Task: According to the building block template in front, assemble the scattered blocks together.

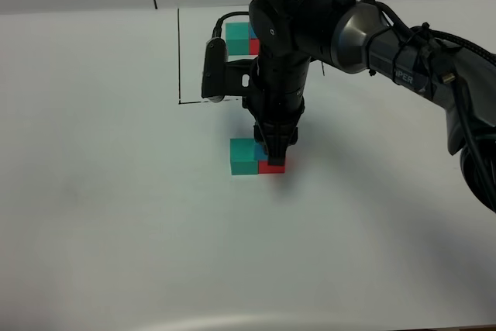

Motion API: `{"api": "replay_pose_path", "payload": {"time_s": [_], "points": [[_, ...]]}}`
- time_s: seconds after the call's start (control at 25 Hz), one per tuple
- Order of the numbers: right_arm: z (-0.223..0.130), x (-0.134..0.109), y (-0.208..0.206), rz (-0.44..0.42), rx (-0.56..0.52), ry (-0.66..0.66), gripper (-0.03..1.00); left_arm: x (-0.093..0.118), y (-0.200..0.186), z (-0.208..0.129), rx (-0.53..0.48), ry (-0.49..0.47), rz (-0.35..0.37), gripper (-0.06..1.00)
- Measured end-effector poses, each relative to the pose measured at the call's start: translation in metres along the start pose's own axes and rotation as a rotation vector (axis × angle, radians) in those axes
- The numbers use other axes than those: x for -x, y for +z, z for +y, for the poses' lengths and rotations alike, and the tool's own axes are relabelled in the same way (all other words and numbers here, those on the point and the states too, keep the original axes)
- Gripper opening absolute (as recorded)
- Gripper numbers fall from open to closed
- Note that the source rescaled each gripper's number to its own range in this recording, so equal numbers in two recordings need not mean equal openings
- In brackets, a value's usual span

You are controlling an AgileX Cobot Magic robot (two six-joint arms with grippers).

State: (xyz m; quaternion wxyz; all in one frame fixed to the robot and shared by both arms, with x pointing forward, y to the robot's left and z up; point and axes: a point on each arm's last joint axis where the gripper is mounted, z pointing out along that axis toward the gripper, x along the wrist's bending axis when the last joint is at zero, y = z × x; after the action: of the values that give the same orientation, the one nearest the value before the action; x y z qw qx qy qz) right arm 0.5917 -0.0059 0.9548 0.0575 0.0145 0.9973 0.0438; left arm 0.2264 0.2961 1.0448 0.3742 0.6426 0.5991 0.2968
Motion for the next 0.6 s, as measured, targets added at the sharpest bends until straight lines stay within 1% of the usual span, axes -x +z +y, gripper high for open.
{"api": "replay_pose_path", "payload": {"time_s": [0.16, 0.32, 0.6], "points": [[0.0005, 0.0014, 0.0054, -0.008, -0.002, -0.034, 0.15, 0.0, 0.0, 0.0, 0.0, 0.0, 0.0, 0.74], [-0.0006, 0.0028, 0.0058, -0.022, -0.015, -0.058, 0.27, 0.0, 0.0, 0.0, 0.0, 0.0, 0.0, 0.74], [-0.001, 0.0032, 0.0023, -0.032, -0.015, -0.064, 0.53, 0.0, 0.0, 0.0, 0.0, 0.0, 0.0, 0.74]]}}
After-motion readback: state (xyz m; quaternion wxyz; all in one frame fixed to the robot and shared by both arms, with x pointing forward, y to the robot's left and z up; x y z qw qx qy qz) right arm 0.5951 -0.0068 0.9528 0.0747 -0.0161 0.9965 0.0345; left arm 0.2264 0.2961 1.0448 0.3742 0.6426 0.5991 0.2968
